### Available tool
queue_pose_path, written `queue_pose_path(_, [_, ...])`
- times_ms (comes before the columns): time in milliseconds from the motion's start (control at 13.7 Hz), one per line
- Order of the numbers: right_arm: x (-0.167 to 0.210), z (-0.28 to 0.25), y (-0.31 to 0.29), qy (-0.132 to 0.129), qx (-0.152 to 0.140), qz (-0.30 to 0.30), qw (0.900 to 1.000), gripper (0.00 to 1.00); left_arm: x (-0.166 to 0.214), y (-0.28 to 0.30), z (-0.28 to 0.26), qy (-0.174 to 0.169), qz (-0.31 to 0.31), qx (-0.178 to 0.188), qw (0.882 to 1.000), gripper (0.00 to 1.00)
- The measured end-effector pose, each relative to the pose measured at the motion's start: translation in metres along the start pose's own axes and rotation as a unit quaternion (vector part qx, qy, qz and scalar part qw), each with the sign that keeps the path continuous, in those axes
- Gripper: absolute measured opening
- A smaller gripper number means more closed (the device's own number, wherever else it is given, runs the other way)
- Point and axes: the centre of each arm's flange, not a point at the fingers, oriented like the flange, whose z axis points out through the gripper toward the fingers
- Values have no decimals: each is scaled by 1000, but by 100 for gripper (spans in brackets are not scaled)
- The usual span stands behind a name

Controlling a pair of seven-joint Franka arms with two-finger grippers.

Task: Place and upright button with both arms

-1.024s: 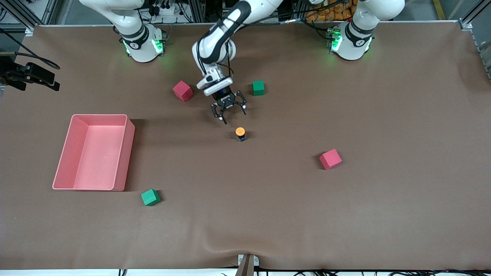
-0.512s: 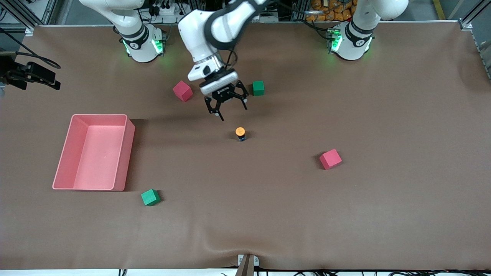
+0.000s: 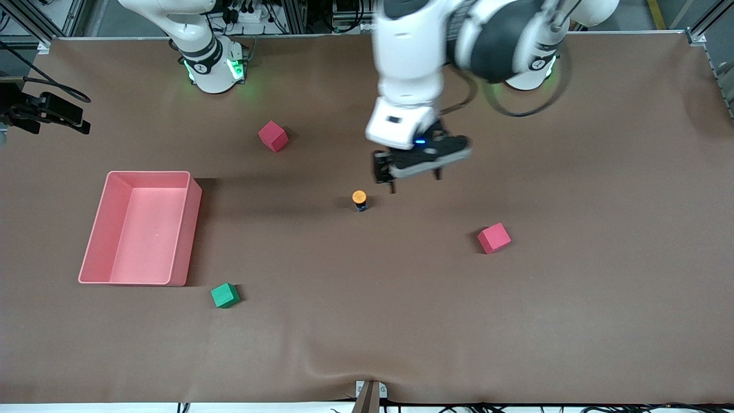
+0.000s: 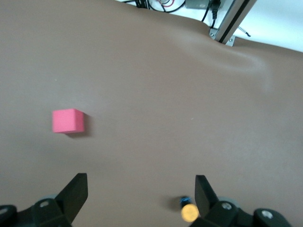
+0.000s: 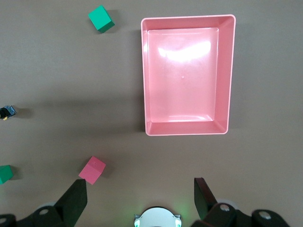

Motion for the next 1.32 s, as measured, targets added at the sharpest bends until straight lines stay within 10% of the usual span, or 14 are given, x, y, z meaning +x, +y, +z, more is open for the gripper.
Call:
queue_pose_path(512, [0,0,0,0,0,0,1000,100,81,-185,-92,-90,84,15,992,100])
queue_pose_path(1317, [0,-1,0,2,0,1,1000,100,167,-417,-64,-166,153,-40,973,100])
